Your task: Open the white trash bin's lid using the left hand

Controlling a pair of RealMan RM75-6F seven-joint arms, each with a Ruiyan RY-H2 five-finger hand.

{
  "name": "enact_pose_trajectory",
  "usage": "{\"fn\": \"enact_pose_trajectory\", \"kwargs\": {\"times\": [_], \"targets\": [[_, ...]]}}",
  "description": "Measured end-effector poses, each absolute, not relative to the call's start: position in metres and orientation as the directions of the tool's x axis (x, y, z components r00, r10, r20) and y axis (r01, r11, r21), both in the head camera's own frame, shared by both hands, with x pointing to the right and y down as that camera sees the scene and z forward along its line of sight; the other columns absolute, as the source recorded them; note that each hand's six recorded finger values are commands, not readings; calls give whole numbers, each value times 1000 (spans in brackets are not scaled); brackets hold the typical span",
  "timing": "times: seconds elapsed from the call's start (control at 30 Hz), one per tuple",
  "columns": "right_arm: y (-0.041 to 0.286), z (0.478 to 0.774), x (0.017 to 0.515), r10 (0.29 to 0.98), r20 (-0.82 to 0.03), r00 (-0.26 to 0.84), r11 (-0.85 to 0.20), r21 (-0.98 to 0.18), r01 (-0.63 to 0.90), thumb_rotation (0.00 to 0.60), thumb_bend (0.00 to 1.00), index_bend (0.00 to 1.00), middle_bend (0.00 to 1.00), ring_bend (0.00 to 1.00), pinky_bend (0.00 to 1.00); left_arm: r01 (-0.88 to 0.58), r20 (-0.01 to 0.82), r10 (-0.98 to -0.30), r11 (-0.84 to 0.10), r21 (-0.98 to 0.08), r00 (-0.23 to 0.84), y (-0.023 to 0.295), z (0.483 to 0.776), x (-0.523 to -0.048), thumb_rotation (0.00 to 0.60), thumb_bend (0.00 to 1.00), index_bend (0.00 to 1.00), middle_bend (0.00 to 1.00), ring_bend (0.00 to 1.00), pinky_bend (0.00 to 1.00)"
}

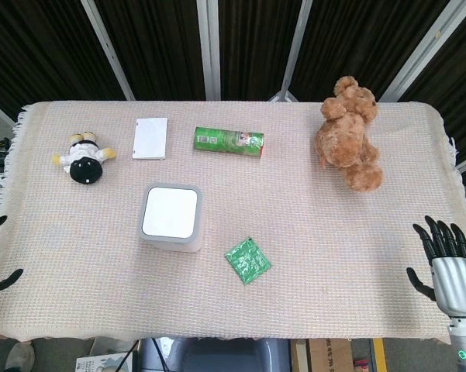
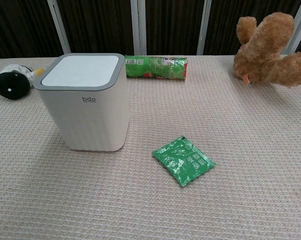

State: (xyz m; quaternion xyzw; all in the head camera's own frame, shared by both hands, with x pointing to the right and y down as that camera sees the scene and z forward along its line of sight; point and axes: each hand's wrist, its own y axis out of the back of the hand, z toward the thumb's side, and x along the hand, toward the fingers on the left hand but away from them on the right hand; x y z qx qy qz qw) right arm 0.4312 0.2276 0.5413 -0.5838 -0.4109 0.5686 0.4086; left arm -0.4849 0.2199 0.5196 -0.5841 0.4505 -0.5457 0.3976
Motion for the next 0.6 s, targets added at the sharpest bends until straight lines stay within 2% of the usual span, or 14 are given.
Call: {"fn": "enact_pose_trajectory", "kwargs": {"times": [0.23,0.6], "targets": [[228,541,432,945,-326,5,-326,-945,-1,600,292,149,80,51,0,-78,276,-960,-272,-959,-49,220,519,-491,600,147,123,87,7,136],[229,542,430,941,-339,3,-339,-941,17,600,292,149,80,55,0,-74,275,-961,-273,-959,-16,224,517,-486,600,147,121,87,27,148]]}}
